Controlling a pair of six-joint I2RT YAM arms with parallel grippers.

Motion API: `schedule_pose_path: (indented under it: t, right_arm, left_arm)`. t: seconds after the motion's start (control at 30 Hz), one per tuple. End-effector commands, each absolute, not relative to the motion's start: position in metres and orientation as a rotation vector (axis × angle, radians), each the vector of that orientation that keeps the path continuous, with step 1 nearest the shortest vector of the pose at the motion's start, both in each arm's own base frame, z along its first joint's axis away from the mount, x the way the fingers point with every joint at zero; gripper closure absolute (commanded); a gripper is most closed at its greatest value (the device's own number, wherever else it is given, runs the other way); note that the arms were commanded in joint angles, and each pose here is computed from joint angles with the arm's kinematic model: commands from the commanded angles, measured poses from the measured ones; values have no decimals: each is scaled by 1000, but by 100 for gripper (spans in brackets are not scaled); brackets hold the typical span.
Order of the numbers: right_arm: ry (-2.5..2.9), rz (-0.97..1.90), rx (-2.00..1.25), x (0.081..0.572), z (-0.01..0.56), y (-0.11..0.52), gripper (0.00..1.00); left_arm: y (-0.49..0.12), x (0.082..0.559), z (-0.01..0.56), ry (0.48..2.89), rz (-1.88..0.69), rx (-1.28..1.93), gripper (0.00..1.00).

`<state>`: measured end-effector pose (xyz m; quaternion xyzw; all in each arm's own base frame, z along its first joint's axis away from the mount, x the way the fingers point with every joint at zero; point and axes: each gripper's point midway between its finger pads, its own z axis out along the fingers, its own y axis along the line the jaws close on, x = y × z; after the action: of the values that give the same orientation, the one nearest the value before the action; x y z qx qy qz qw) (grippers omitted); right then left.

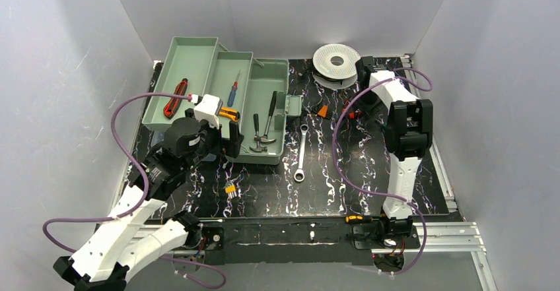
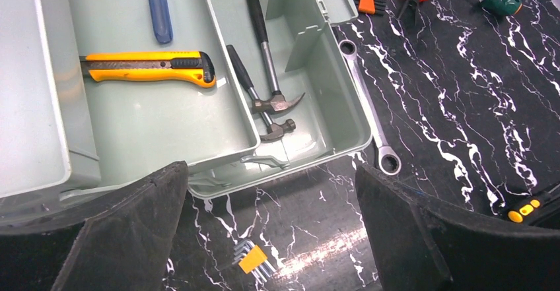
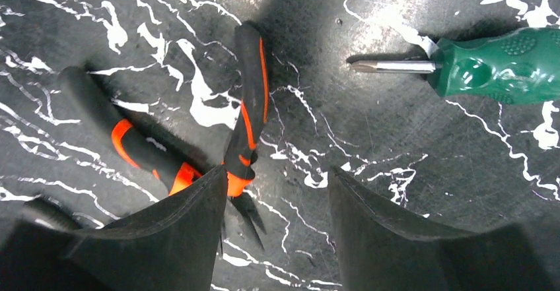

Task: Pack the tool kit

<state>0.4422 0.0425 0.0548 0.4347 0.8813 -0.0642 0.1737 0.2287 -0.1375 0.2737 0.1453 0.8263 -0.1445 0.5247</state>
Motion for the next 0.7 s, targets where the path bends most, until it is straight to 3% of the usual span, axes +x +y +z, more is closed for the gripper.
schedule_pose_path:
  t: [0.0, 0.4, 0.47, 0.53, 0.67]
  right_arm:
    - [2467, -255, 1301, 447, 50, 31, 36]
    - [2461, -284, 1321, 460, 38, 28, 46]
    - [2477, -279, 1326, 458, 34, 29, 61]
    - [2509, -245, 1352, 453, 29, 32, 98]
    - [2502, -166, 1365, 447, 36, 35, 99]
  left_arm:
    - [-132, 235, 268, 1943, -292, 368, 2]
    - [-130, 229, 272, 1893, -310, 377, 2]
    - [-130, 228, 272, 1887, -315, 378, 2]
    - [-131, 228, 272, 1887, -323, 383, 2]
    - [-132, 227, 271, 1891, -328, 390, 2]
